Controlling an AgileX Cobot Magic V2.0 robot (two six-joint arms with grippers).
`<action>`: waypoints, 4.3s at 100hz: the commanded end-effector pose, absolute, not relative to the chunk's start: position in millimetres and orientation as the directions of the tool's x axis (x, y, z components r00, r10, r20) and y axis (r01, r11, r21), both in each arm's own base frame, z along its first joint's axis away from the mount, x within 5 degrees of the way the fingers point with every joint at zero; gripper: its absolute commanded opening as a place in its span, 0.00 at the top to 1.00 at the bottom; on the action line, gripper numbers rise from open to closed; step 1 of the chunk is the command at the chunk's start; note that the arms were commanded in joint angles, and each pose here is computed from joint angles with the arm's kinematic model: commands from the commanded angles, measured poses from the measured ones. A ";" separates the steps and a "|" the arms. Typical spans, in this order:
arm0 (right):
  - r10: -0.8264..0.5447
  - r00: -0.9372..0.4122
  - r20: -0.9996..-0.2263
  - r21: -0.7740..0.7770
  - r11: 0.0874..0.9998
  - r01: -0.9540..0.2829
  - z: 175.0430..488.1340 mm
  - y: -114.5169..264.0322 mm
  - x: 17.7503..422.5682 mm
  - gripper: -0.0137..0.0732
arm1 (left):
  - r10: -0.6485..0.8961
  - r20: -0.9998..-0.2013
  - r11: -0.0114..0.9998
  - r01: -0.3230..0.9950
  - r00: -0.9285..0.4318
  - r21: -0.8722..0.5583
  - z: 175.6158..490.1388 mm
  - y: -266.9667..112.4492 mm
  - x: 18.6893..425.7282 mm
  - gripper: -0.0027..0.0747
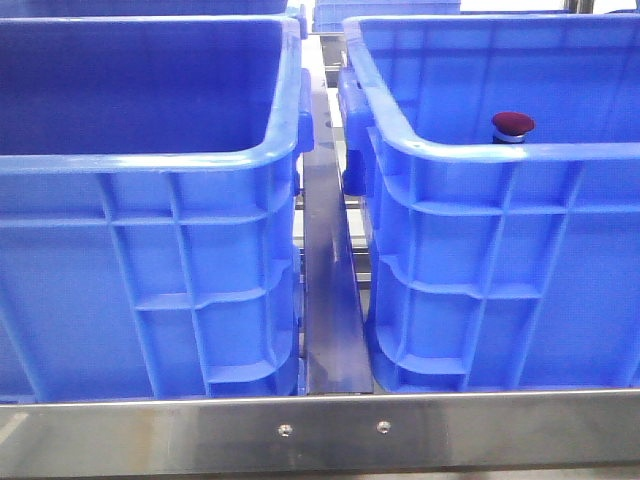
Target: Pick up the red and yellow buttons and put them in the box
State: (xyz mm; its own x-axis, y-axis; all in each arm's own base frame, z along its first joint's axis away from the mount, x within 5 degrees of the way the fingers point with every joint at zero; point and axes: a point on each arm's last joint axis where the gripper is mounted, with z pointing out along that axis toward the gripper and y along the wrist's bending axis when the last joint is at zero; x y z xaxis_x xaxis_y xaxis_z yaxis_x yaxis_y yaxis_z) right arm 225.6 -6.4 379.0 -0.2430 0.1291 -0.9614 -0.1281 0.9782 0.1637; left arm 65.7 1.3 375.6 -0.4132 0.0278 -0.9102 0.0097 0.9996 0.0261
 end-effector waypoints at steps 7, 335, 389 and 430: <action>0.157 -0.230 -0.960 0.159 0.987 0.011 366.5 -24.8 258.8 0.64 | 0.013 -0.944 1.000 0.012 -0.329 0.010 388.8 0.4 67.8 0.99; 0.074 0.024 -0.997 0.070 0.988 -0.139 360.3 11.4 100.4 0.81 | 0.017 -0.944 1.000 0.013 -0.331 0.013 388.7 0.4 67.7 0.99; 0.078 0.021 -0.997 0.074 0.987 -0.143 359.8 11.7 100.5 0.96 | 0.017 -0.944 1.000 0.013 -0.331 0.013 388.7 0.4 67.7 0.99; 0.078 0.021 -0.997 0.074 0.987 -0.143 359.8 11.7 100.5 0.96 | 0.017 -0.944 1.000 0.013 -0.331 0.013 388.7 0.4 67.7 0.99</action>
